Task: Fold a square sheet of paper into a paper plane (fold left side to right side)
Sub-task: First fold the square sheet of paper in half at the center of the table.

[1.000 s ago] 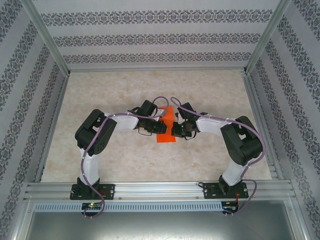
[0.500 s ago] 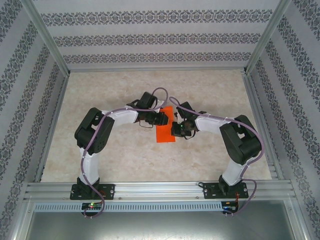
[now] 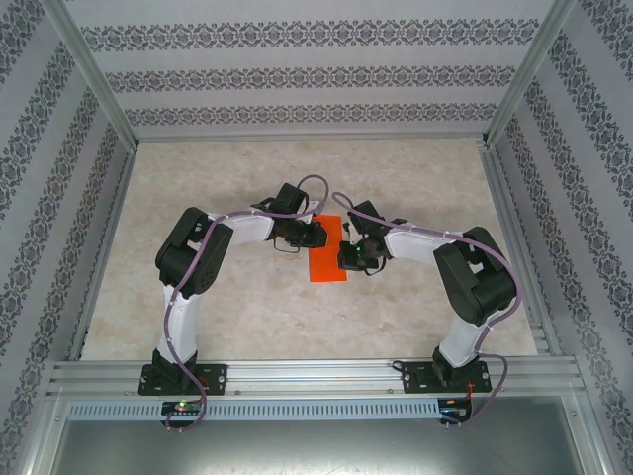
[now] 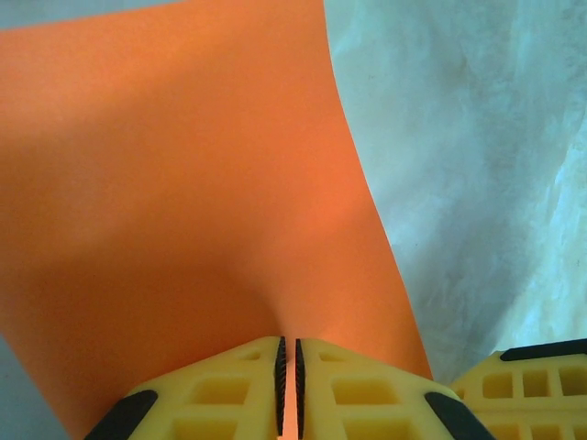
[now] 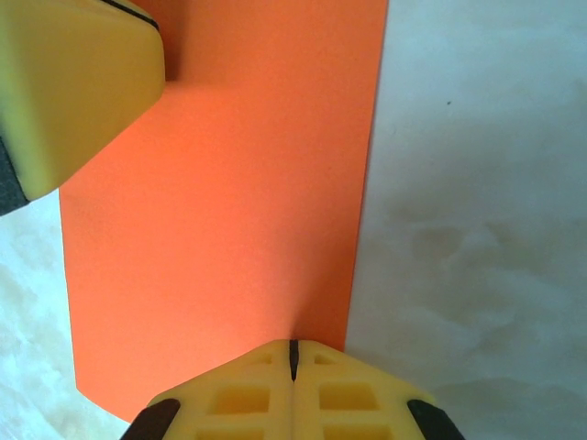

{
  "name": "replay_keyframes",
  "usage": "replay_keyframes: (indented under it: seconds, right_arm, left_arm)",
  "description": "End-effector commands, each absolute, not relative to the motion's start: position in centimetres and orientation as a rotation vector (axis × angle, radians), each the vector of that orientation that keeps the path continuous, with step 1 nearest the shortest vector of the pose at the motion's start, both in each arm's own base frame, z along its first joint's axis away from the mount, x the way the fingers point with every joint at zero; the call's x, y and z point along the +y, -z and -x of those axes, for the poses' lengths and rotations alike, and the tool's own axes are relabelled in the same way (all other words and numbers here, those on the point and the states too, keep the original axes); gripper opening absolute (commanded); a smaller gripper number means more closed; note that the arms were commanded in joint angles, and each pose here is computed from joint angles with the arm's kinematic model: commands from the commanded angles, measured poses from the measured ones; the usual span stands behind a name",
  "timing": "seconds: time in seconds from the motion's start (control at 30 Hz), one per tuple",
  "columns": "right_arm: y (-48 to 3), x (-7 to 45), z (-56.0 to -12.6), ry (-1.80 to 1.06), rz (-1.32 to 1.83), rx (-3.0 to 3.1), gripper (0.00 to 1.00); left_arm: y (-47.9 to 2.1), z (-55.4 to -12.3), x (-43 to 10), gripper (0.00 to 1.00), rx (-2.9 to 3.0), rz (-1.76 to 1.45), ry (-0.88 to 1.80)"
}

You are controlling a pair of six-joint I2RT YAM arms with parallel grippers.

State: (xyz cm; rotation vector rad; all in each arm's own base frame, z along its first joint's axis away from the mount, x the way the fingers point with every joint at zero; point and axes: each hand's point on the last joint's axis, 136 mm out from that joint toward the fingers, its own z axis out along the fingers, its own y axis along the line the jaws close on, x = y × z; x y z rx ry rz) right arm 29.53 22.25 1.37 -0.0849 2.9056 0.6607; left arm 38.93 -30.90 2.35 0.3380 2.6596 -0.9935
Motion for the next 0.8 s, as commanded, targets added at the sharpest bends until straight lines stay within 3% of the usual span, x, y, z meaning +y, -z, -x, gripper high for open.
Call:
replay_keyframes:
  seconds: [0.0, 0.77]
  right_arm:
    - [2.3, 18.4, -26.5, -0.387, 0.068, 3.083, 0.00]
    - [2.3, 18.0, -26.3, -0.374, 0.094, 3.090, 0.00]
  left_arm:
    - [-0.4, -41.6, -28.3, 0.16, 2.668, -0.207, 0.887]
    - [-2.9, -49.0, -23.0, 0.16, 2.557, 0.010, 0.788]
